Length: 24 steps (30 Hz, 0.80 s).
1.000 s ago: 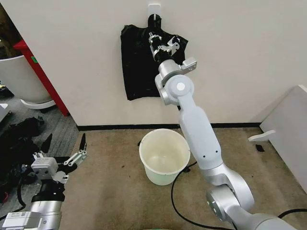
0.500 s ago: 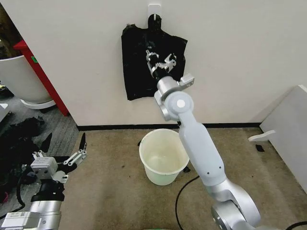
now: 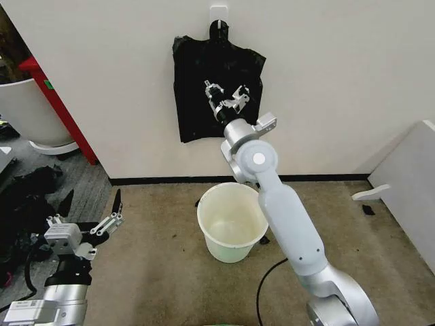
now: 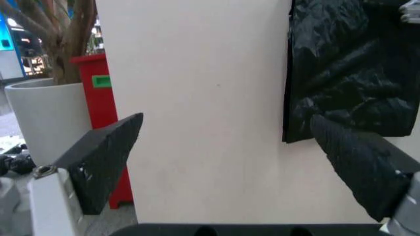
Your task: Place the garbage bag over the trash bin.
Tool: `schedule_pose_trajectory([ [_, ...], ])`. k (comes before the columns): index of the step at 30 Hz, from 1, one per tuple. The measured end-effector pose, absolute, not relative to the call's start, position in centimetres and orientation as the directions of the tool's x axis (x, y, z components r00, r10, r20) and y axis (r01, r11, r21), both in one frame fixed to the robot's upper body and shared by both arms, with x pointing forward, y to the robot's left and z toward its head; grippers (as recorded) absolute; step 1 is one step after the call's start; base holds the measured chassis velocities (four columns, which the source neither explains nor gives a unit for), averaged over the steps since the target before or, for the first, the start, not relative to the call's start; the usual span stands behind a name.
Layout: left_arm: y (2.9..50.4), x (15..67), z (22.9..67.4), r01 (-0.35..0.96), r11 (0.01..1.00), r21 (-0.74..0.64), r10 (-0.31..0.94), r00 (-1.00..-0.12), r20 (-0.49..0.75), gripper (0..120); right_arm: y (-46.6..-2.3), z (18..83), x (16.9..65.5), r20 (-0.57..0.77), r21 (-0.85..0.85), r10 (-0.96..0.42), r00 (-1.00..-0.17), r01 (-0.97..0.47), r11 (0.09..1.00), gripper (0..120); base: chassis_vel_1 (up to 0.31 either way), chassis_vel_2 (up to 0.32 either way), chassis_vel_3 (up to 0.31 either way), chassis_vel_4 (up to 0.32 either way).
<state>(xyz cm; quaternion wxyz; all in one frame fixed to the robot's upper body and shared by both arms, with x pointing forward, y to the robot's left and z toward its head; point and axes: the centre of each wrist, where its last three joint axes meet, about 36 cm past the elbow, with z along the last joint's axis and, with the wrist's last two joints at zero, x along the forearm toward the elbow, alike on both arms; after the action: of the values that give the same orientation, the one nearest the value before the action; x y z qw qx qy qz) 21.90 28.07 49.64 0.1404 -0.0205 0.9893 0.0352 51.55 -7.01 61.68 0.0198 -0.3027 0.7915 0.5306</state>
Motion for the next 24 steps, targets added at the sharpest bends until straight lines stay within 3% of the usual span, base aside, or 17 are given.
schedule_pose_trajectory([
  [5,28.1,21.9,49.5,-0.049,0.997,0.064,-0.030,-0.961,-0.275,100,-7.8,64.3,52.7,-0.353,0.834,-0.408,-0.842,-0.481,0.272,57,0.000,0.000,0.000,0.000],
  [7,28.1,21.9,49.5,-0.049,0.997,0.064,-0.030,-0.961,-0.275,100,-7.9,65.3,53.0,-0.350,0.841,-0.396,-0.849,-0.470,0.266,60,0.000,0.000,0.000,0.000],
  [17,28.1,22.0,49.2,-0.053,0.996,0.066,-0.033,-0.961,-0.274,100,-8.5,72.6,54.2,-0.319,0.903,-0.344,-0.883,-0.393,0.171,97,0.000,0.000,0.000,0.000],
  [24,28.1,22.1,49.1,-0.051,0.996,0.068,-0.030,-0.961,-0.274,100,-9.0,75.0,55.9,-0.238,0.958,-0.347,-0.907,-0.279,0.072,100,0.000,0.000,0.000,0.000],
])
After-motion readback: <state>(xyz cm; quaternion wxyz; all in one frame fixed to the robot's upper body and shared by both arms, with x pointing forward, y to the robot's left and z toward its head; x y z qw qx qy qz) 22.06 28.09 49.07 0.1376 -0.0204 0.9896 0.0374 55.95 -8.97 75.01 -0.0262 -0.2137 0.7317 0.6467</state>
